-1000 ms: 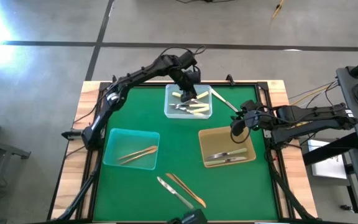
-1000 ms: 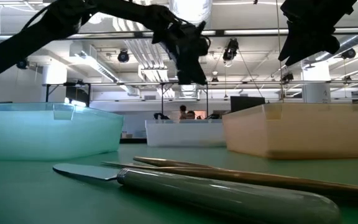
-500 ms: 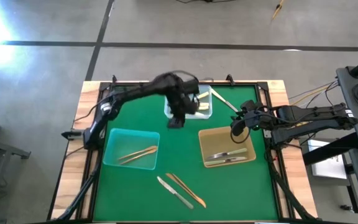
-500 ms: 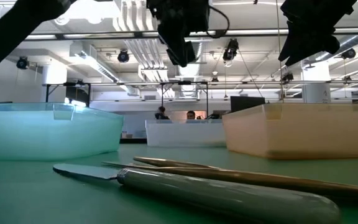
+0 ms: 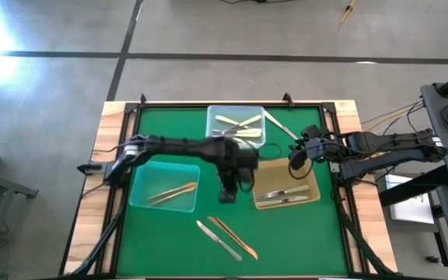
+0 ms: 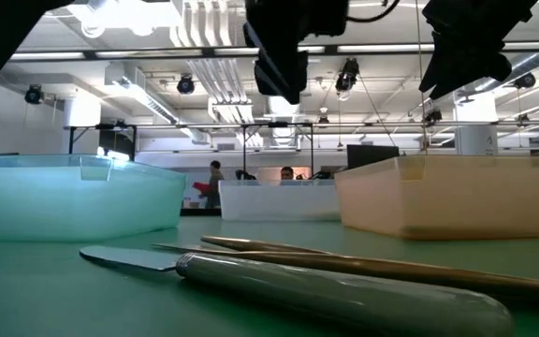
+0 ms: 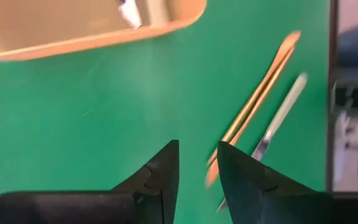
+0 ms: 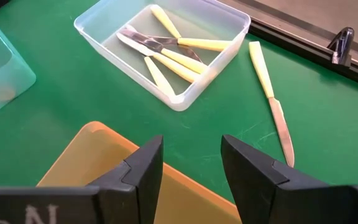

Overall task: Sort silverware by color (type)
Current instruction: Put the gray knife into the orange bin

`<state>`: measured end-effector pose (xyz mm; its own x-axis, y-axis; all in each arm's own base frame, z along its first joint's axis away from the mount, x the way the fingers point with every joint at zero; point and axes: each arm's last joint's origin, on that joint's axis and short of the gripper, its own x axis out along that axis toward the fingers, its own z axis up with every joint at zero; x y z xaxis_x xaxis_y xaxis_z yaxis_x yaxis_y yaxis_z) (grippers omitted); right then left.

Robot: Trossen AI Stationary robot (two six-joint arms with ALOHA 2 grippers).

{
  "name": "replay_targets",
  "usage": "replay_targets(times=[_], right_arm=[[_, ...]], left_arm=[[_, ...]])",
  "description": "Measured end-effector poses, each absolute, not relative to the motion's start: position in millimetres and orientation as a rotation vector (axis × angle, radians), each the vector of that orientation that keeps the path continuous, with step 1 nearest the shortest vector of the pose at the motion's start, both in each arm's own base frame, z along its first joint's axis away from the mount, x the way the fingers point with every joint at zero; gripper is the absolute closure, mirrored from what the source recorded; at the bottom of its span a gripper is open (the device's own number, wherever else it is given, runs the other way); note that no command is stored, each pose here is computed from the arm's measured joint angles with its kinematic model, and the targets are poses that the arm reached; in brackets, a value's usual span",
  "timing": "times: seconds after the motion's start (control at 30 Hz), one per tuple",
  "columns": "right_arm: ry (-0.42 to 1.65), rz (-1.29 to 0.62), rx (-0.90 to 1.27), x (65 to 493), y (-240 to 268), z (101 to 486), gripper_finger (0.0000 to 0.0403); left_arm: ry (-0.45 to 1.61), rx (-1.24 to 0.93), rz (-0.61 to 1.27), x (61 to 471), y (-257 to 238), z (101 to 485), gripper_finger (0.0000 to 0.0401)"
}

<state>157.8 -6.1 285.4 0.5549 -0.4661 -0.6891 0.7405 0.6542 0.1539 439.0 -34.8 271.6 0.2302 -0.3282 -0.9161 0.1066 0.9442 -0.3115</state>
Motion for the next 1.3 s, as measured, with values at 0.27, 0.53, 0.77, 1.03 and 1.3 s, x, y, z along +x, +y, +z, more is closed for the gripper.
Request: replay_targets(times=[0.27, 0.53, 0.77, 1.03, 1.3], right_arm=[[0.658, -0.743, 0.462, 158, -6, 285, 0.025], [0.657, -0.743, 0.462, 158, -6, 285, 0.025], [0.657, -0.743, 0.462, 158, -6, 285, 0.025], [0.658, -0.743, 0.462, 158, -6, 285, 0.025], [0.658, -0.743, 0.462, 158, -6, 285, 0.025]], left_arm=[[1.225, -0.171, -0.242, 436, -130, 249, 0.0309], [1.179, 0.012, -0.172, 415, -190, 244, 0.0309], [1.197, -0.045, -0.202, 408, -204, 219, 0.0309], [1.165, 0.011, -0.365, 393, -234, 197, 0.0309], [1.069, 0.143, -0.446, 390, -246, 190, 0.0309]])
